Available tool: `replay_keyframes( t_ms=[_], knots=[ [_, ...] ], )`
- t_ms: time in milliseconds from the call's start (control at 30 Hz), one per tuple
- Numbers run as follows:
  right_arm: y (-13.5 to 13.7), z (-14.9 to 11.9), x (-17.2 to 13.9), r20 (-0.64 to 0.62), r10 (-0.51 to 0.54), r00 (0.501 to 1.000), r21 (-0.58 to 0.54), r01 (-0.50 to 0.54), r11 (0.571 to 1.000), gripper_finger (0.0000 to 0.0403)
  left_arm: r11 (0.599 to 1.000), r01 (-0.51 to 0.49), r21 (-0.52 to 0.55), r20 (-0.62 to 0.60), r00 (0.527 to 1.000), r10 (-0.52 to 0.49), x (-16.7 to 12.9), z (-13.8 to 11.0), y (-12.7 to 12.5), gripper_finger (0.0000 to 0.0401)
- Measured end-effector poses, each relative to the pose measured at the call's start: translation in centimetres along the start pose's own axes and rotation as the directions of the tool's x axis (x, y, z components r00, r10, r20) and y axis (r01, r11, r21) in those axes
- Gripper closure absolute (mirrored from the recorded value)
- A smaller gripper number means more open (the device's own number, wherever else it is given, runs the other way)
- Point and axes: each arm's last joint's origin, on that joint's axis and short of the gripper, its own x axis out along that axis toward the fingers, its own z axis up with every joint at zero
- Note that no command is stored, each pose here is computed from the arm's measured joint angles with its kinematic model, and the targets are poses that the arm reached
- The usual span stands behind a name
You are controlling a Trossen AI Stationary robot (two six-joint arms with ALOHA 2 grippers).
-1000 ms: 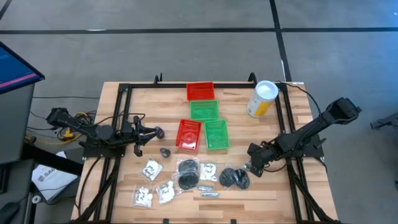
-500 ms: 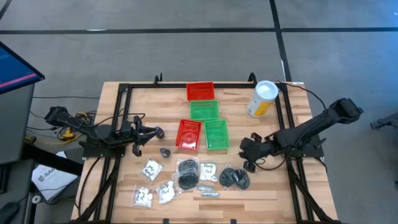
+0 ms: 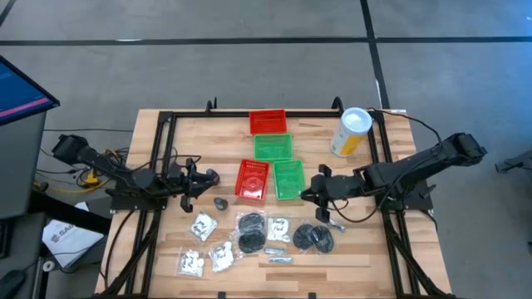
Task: Pick & Place Travel size toiletries
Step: Put the silver nail cutter into the bottom red bin
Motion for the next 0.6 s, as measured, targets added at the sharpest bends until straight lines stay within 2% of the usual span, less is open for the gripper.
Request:
replay_keyframes(
  t_ms=[167,400,600],
  knots=[
    [-0.4,1.7,0.3,0.154,0.014,0.988,-0.019,-0.011,1.0,0.0361,1.0,-0.009,0.029,-0.032,0.999,0.01,1.8,0.0,-1.0,0.0313],
    [-0.5,3.9,0.6,0.353,0.039,0.935,-0.071,-0.014,0.997,0.0361,0.992,-0.066,0.105,-0.086,0.993,0.075,5.9,-0.1,-2.0,0.0313],
    [-0.8,4.6,1.8,0.427,0.03,0.904,-0.087,0.008,0.996,0.0361,0.991,-0.018,0.13,-0.079,0.996,0.029,9.2,0.2,-2.0,0.0313]
  ],
)
